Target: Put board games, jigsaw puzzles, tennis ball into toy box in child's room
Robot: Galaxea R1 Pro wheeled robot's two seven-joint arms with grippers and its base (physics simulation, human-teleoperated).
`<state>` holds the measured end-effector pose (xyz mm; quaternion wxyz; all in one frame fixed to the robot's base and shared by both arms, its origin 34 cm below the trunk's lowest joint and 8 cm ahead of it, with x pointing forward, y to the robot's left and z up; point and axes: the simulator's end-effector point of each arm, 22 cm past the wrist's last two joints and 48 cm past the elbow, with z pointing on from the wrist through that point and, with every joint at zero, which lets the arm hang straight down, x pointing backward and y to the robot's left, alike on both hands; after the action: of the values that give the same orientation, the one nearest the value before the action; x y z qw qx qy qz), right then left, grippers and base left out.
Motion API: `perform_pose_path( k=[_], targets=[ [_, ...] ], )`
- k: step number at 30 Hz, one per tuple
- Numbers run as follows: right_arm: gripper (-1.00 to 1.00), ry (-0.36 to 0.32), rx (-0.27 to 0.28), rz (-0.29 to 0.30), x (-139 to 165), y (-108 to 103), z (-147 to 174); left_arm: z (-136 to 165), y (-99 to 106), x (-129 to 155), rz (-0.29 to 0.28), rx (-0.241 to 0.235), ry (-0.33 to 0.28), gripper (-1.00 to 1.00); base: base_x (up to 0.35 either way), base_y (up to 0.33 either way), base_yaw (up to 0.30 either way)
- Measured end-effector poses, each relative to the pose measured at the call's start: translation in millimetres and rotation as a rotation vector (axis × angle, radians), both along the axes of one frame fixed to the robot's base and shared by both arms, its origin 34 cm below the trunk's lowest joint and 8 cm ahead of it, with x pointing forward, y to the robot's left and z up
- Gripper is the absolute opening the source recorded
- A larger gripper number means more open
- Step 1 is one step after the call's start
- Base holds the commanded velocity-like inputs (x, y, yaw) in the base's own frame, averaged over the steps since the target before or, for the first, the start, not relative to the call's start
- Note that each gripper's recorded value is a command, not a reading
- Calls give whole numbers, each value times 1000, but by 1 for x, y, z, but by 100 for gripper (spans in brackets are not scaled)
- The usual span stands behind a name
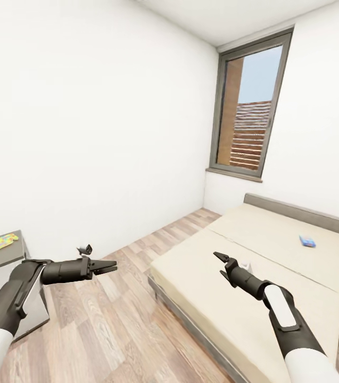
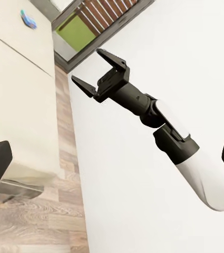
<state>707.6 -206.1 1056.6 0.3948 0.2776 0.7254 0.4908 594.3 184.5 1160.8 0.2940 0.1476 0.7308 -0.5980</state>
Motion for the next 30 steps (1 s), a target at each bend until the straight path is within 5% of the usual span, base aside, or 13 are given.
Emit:
perform_pose_path(
  k=[30],
  targets=[
    [100, 0, -1, 1, 0, 1, 0, 1, -3, 0, -4, -5, 0, 100, -99, 0, 277]
  ],
)
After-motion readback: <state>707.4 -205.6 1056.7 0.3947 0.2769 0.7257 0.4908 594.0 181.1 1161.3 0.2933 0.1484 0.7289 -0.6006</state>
